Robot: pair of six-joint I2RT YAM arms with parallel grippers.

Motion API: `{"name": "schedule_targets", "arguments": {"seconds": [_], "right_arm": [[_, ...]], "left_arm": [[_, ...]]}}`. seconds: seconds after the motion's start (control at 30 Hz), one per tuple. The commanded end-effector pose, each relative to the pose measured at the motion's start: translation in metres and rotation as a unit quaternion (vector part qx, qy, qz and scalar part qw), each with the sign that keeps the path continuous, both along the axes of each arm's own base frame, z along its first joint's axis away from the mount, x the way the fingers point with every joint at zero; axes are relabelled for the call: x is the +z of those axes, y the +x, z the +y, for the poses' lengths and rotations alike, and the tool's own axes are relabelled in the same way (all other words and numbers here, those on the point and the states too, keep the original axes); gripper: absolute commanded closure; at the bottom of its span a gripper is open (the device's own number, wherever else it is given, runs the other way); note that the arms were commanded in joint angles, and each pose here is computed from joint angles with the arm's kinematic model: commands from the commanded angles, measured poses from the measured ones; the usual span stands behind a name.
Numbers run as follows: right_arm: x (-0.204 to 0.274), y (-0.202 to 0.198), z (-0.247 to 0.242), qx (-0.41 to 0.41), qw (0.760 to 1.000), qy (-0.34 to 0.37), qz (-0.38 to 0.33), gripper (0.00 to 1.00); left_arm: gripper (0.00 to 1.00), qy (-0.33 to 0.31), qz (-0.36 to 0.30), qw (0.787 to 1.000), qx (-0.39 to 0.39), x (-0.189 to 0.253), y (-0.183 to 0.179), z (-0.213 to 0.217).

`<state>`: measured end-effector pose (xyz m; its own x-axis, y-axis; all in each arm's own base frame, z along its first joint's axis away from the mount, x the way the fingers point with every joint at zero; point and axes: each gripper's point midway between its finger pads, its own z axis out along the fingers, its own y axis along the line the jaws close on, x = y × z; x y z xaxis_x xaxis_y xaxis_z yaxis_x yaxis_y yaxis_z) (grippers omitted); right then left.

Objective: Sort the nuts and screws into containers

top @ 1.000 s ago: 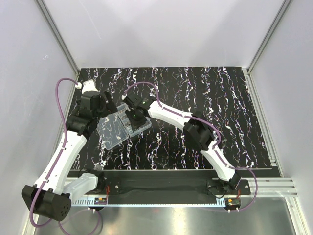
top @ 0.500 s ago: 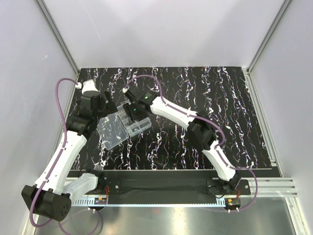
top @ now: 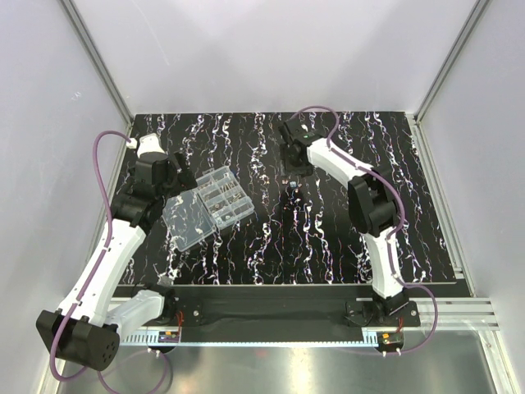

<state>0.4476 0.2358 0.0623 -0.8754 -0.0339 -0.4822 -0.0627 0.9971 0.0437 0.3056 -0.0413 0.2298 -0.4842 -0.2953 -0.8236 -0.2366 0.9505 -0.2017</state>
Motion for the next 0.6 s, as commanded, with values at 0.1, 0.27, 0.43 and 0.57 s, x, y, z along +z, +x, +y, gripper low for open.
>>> {"name": "schedule_targets", "arguments": {"seconds": [0.1, 0.27, 0.43, 0.57], "right_arm": [[-0.003, 0.018, 0.017, 0.047, 0.999, -0.004, -0.027, 0.39], [-0.013, 0.019, 0.012, 0.042, 0.999, -0.019, -0.016, 0.39], [-0.026, 0.012, 0.006, 0.038, 0.999, -0.03, -0.004, 0.41], [-0.034, 0.01, 0.002, 0.035, 0.999, -0.033, 0.004, 0.43]], "left_arm": [[0.01, -0.003, -0.023, 1.0, -0.002, 0.009, 0.006, -0.002], [0.01, -0.001, -0.02, 1.0, 0.0, 0.008, 0.006, -0.001], [0.01, -0.002, -0.021, 1.0, 0.0, 0.008, 0.006, -0.001], [0.01, -0.003, -0.023, 1.0, 0.0, 0.01, 0.005, -0.001]]}}
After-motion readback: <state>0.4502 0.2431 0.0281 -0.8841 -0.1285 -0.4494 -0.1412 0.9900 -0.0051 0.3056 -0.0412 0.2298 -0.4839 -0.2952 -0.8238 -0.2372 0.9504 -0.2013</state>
